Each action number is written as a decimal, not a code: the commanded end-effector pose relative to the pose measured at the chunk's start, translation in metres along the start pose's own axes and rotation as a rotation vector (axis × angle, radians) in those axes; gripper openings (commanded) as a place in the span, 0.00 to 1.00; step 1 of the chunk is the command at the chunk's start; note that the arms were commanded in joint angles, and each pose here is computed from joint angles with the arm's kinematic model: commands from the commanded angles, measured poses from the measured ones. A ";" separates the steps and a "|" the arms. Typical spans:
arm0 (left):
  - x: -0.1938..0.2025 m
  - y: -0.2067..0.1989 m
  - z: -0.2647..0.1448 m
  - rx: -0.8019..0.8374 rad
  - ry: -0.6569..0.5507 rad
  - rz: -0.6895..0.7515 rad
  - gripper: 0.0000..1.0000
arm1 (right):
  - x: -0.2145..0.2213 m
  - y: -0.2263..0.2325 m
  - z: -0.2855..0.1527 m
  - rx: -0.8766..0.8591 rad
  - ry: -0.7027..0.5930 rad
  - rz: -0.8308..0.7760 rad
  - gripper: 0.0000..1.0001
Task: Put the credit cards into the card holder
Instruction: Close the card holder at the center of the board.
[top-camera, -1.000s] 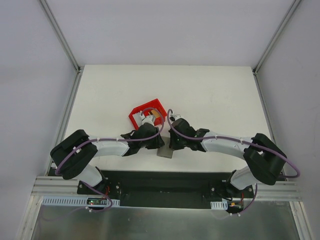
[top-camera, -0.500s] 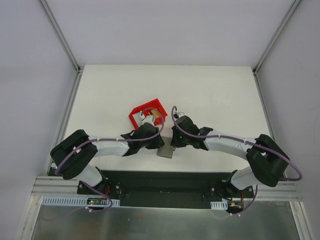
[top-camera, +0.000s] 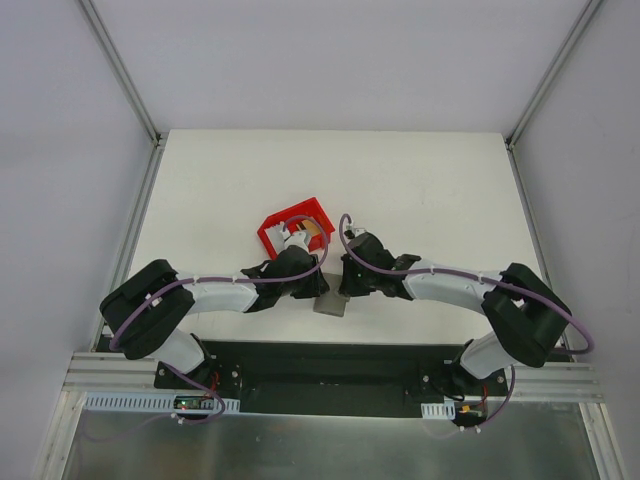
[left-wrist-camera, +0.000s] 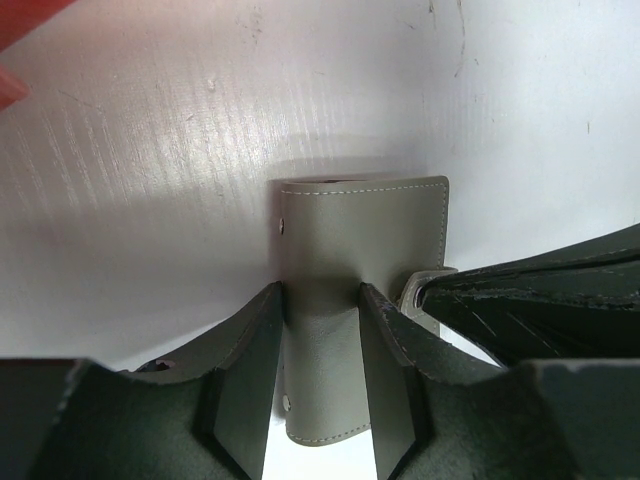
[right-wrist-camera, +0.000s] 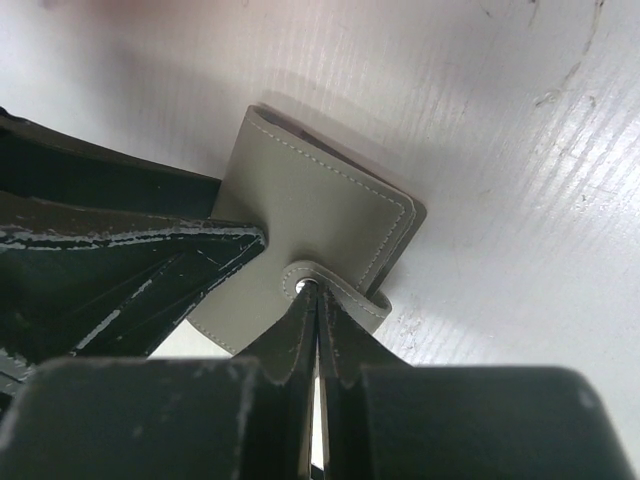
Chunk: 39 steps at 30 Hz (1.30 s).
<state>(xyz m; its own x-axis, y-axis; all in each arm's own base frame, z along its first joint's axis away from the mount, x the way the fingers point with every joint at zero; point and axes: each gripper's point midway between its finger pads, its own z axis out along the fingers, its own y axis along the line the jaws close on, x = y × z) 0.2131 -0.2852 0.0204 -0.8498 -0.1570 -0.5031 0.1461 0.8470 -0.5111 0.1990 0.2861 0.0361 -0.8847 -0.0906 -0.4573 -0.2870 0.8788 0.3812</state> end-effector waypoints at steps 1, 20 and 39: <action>0.036 0.036 -0.007 -0.106 0.126 0.055 0.37 | -0.002 0.005 0.004 -0.023 -0.008 0.019 0.02; 0.038 0.035 -0.004 -0.101 0.135 0.049 0.35 | 0.000 0.011 0.007 -0.040 0.018 0.007 0.02; 0.037 0.033 -0.005 -0.091 0.133 0.050 0.35 | 0.004 0.009 0.009 0.001 0.086 -0.014 0.04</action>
<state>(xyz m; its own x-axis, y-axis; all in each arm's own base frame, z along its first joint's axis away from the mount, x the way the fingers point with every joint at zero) 0.2121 -0.2857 0.0205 -0.8507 -0.1455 -0.5051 0.1581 0.8456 -0.5098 0.2030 0.2972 0.0348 -0.8949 -0.1066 -0.4334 -0.2923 0.8738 0.3886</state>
